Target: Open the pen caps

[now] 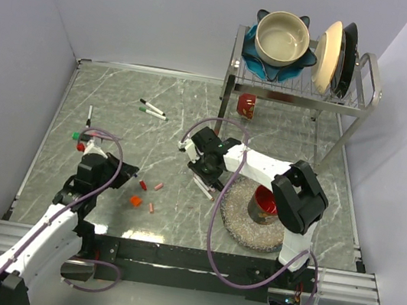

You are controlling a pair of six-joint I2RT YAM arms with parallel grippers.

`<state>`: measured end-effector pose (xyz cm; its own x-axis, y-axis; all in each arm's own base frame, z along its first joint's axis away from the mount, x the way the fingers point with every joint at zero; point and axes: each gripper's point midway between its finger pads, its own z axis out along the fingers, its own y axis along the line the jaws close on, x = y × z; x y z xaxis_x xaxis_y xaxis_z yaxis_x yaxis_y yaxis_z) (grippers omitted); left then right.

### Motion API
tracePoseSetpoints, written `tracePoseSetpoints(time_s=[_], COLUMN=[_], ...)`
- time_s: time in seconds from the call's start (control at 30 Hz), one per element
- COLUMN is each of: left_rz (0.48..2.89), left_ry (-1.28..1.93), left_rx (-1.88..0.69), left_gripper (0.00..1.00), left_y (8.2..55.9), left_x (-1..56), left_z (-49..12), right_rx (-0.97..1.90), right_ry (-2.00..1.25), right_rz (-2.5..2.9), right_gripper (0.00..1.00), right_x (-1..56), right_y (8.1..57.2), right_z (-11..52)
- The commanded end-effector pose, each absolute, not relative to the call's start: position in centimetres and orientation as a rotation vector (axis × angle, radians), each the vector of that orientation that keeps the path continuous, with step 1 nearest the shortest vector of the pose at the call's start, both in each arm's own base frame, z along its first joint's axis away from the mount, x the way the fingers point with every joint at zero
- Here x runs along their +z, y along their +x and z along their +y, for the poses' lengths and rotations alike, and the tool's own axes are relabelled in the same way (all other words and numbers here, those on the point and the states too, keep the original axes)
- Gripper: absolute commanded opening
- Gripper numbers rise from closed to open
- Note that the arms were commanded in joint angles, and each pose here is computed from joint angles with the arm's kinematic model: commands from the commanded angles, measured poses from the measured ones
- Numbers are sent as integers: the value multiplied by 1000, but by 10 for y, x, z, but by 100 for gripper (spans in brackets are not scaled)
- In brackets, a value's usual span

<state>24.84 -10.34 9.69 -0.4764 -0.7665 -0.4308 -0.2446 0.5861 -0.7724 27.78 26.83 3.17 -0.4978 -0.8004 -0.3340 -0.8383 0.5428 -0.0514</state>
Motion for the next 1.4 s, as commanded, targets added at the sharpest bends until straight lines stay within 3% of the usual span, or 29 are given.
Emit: tracePoseSetpoints(time_s=[0.0,0.47,0.63,0.73,0.93,1.17,1.37], left_rz=[2072,2291,2366,2376,2386,2368,2395], left_ry=[-819,-869,-882,-892,-899,-897,-899], left_rx=[-813,-678,-622,-584,-549,-522,-490], left_gripper=[1,2,9,25,39,45,43], left_y=[247,229,224,224,224,227,228], left_x=[95,65,47,44,43,53,47], left_z=[-106,-105,-108,-107,-105,-100,-99], right_rx=[208,305,318,331,343,353,374], right_ry=[-1323,-1312,-1299,-1295,-1296,-1294,-1295], right_rz=[2408,2338,2323,2316,2309,2298,2285], right_gripper=[36,46,48,49,50,50,50], right_x=[57,86,93,96,98,103,108], right_y=[288,285,286,286,285,285,283], right_z=[277,284,283,284,284,284,286])
